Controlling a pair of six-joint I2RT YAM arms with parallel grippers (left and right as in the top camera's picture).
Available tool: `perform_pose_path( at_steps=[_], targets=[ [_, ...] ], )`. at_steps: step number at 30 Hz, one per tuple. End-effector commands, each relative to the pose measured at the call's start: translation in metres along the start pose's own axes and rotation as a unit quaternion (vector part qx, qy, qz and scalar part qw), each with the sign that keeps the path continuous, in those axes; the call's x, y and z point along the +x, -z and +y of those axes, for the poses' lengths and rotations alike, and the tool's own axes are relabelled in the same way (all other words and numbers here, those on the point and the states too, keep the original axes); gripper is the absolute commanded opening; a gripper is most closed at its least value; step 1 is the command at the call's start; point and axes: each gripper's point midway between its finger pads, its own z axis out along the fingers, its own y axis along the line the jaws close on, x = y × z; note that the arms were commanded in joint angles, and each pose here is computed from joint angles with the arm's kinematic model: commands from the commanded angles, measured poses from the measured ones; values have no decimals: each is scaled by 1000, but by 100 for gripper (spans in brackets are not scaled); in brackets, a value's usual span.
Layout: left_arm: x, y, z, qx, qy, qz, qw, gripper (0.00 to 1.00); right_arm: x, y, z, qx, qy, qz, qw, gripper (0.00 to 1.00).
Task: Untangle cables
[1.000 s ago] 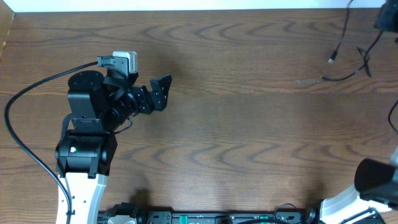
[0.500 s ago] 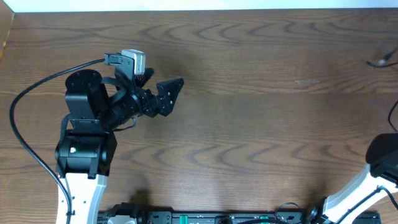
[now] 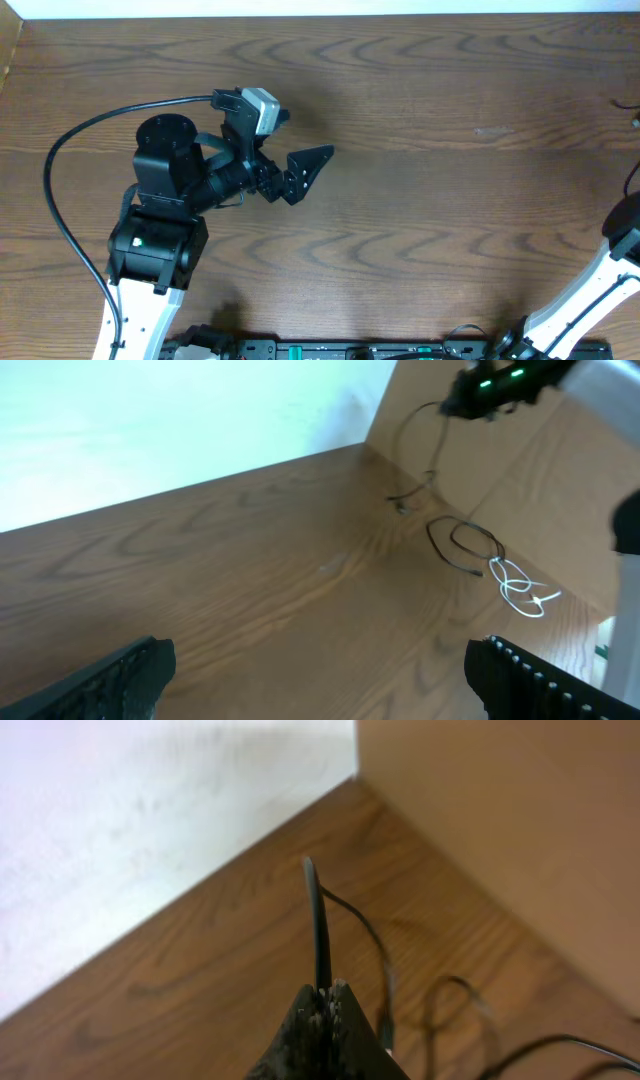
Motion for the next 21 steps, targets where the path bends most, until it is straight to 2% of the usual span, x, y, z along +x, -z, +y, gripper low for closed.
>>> perform_pose_path(
  at_steps=[1,3,6,10,14,18,21],
  targets=[
    [-1,-1,-12,20,-17,-1,1000,98,17,-25,16,-47,10,21,999,1],
    [-1,-2,-15,23,-18,-2,1000,98,37,-47,8,-33,15,46,998,2],
    [-6,-2,-15,22,-12,-11,1000,98,58,-64,-26,32,2,73,997,1],
    [-9,-2,-15,23,-13,-17,1000,98,60,-62,-67,101,-25,75,992,1],
    [-9,-2,-15,23,-9,-17,1000,98,63,-56,-103,134,-59,82,986,1],
    [-9,-2,-15,23,-10,-17,1000,98,65,-54,-119,137,-85,85,983,1],
    [-9,-2,-15,23,-10,-17,1000,98,64,-56,-111,108,-57,88,989,1]
  ],
)
